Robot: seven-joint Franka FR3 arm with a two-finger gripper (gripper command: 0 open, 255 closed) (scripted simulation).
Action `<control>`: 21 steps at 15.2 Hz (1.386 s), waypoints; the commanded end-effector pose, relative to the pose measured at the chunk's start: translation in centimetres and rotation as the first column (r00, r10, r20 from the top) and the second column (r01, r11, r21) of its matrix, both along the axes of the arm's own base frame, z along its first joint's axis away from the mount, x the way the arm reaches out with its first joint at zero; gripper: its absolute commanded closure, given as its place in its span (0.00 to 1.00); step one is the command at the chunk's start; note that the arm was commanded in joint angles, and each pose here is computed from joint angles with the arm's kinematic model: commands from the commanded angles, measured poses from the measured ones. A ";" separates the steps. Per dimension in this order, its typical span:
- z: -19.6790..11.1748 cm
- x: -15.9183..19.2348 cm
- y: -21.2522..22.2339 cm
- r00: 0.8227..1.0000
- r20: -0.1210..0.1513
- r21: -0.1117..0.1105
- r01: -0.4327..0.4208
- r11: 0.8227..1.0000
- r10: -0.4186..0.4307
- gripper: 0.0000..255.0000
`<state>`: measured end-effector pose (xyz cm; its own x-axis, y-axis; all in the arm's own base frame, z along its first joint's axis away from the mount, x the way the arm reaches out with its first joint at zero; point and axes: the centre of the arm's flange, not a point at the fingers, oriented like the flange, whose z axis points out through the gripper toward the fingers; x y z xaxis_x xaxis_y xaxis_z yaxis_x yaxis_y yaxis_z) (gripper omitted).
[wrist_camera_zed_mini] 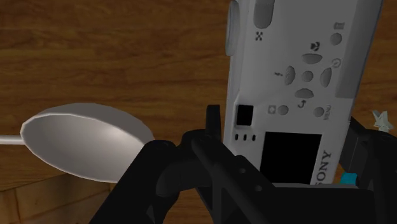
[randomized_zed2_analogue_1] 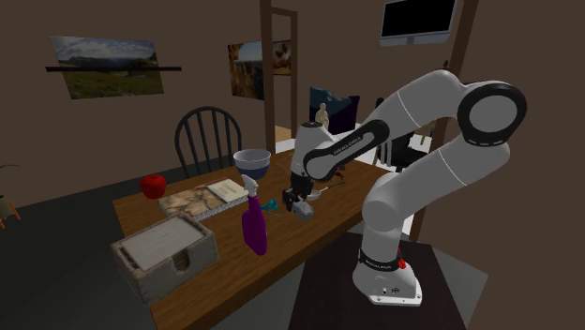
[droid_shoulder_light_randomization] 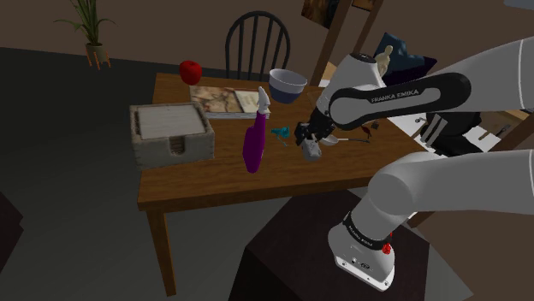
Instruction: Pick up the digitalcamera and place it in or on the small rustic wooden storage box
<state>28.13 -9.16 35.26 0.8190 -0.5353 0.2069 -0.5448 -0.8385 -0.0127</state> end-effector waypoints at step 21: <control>11.5 0.0 0.0 1.000 0.000 0.000 0.000 1.000 0.000 1.00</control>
<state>28.10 -9.07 46.19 0.8190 -0.5351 0.2071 -0.5447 -0.8385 -0.0128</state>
